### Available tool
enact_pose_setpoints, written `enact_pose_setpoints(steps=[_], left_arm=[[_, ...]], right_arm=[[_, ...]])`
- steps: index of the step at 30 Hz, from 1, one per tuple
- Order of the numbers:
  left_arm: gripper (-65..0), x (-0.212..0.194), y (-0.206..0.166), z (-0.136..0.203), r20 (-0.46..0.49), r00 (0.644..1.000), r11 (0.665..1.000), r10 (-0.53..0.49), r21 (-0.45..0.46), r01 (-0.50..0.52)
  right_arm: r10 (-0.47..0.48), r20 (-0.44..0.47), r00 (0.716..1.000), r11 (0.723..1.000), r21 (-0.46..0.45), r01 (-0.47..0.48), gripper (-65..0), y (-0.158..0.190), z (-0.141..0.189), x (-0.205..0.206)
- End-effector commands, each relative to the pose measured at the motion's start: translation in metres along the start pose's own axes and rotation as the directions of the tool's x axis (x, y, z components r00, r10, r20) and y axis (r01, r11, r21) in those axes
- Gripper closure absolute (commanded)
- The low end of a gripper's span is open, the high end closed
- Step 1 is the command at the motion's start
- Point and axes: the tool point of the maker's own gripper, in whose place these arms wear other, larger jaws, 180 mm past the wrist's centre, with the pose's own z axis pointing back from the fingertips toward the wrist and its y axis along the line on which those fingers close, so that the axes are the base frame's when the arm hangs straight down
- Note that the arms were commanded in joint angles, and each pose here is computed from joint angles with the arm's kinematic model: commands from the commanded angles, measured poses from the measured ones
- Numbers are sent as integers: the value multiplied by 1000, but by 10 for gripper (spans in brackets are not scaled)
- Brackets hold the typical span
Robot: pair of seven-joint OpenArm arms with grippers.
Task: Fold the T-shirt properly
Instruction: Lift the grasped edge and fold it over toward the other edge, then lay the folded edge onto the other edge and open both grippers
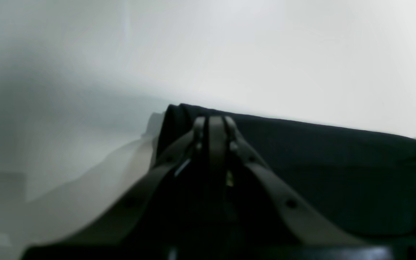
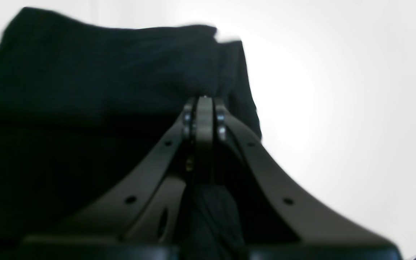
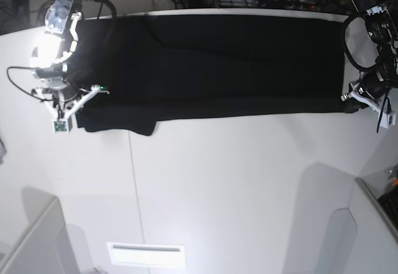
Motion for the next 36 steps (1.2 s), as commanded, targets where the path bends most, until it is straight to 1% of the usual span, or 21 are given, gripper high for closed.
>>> enact_pose_setpoints(steps=[1, 6, 12, 14, 17, 19, 25, 36], left_arm=[[0, 18, -1, 7, 48, 999, 1000, -25, -5, 26], [0, 10, 0, 9, 32, 999, 1000, -28, 0, 28], [0, 2, 3, 10, 15, 1000, 1000, -25, 6, 24], [0, 2, 3, 10, 15, 1000, 1000, -25, 6, 24], [0, 2, 3, 10, 13, 1000, 1000, -26, 5, 26], [0, 4, 1, 11, 18, 999, 999, -35, 5, 35], [0, 8, -7, 16, 31, 997, 997, -73, 0, 73], [0, 3, 0, 18, 10, 997, 997, -76, 17, 76]], right_arm=[[8, 64, 998, 1000, -24, -7, 0, -8, 8, 16], [29, 72, 997, 999, -33, -26, 0, -8, 21, 11], [34, 39, 999, 999, -30, -33, 0, -6, 25, -8], [9, 37, 999, 1000, -9, -9, 0, -1, 26, -13], [-52, 39, 998, 999, 11, 51, 0, -5, 31, -19], [-73, 38, 997, 997, 25, 72, 0, -6, 32, -22], [-78, 11, 997, 997, 19, 78, 0, -9, 35, -35], [-74, 7, 997, 997, 19, 74, 0, -8, 38, -38]])
